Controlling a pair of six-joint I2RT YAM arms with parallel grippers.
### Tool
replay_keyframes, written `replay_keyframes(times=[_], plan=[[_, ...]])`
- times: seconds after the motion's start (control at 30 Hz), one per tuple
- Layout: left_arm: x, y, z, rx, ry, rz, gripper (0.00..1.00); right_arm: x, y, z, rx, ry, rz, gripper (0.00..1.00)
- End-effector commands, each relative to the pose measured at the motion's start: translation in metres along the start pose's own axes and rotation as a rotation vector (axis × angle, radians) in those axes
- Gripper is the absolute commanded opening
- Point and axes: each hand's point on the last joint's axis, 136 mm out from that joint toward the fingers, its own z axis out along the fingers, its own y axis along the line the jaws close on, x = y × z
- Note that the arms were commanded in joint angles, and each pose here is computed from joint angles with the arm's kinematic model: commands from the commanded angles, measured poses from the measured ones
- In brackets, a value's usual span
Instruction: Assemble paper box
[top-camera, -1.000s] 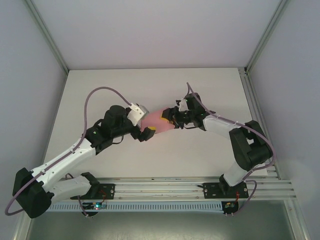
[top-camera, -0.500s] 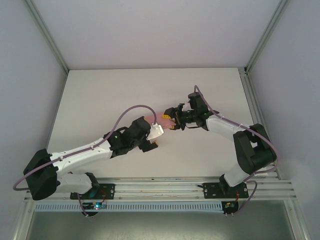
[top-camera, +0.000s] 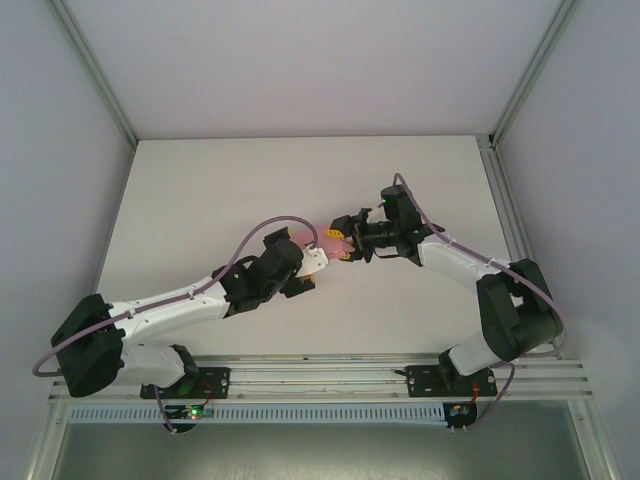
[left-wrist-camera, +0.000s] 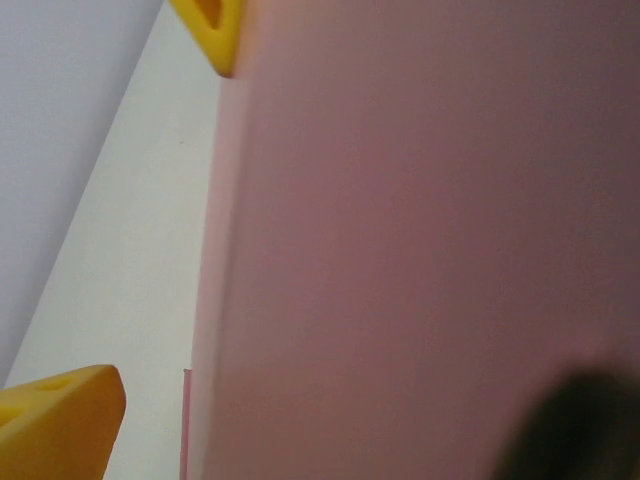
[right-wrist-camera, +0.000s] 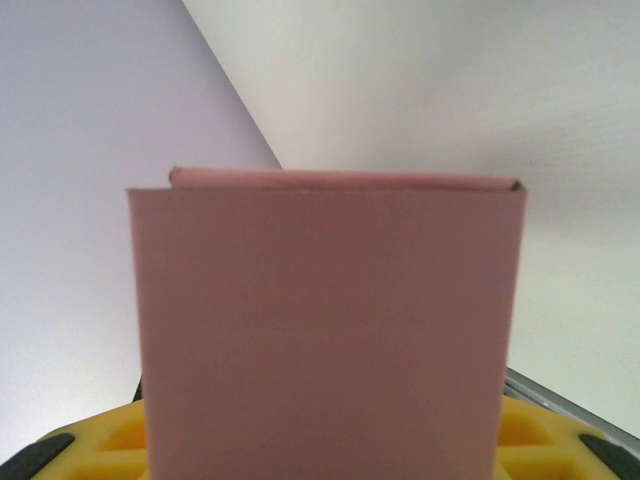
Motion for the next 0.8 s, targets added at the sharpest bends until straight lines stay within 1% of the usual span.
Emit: replay_keyframes(times=[0.0,0.03,0.07,0.17,0.23,0.33,0.37,0.4,0.47,0.5,0.57,0.6,0.63,0.67,0.77], plan=[[-0.01,0.005,0.002,-0.03,-0.029,0.016,0.9,0.015,0.006,-0.005,-0.013,0.045,-0.028,0.41],[-0.011,0.005,0.002,-0.027,-0.03,0.016,0.86,0.016,0.004,-0.005,-0.006,0.045,-0.026,0.41],[-0.011,0.006,0.002,-0.03,-0.027,0.015,0.84,0.017,0.002,-0.006,0.001,0.041,-0.025,0.42],[-0.016,0.005,0.001,-0.027,-0.051,0.017,0.68,0.018,0.0,-0.008,0.007,0.035,-0.03,0.43],[-0.018,0.005,-0.001,-0.021,-0.061,0.017,0.62,0.02,0.0,-0.008,0.009,0.034,-0.039,0.45],[-0.021,0.004,-0.005,-0.006,-0.079,0.017,0.58,0.02,0.001,-0.01,0.005,0.029,-0.064,0.57],[-0.022,0.002,-0.006,0.005,-0.084,0.017,0.54,0.02,0.002,-0.01,0.005,0.021,-0.079,0.58],[-0.022,0.001,-0.006,0.01,-0.086,0.016,0.52,0.02,0.004,-0.012,0.0,0.011,-0.099,0.6],[-0.02,-0.004,-0.007,0.049,-0.073,0.005,0.44,0.016,0.007,-0.015,-0.007,-0.019,-0.143,0.6],[-0.019,-0.006,-0.008,0.061,-0.066,-0.007,0.41,0.015,0.007,-0.016,-0.009,-0.033,-0.164,0.61],[-0.014,-0.013,-0.009,0.095,-0.053,-0.019,0.38,0.013,0.005,-0.018,-0.013,-0.046,-0.197,0.73],[-0.012,-0.015,-0.01,0.103,-0.051,-0.024,0.38,0.013,0.004,-0.018,-0.021,-0.051,-0.213,0.73],[-0.011,-0.016,-0.011,0.111,-0.049,-0.026,0.37,0.011,0.003,-0.019,-0.024,-0.066,-0.224,0.81],[-0.01,-0.018,-0.013,0.122,-0.048,-0.027,0.37,0.011,0.001,-0.021,-0.025,-0.075,-0.244,0.98],[-0.006,-0.019,-0.018,0.153,-0.037,-0.038,0.35,0.01,0.001,-0.031,-0.003,-0.13,-0.331,0.98]])
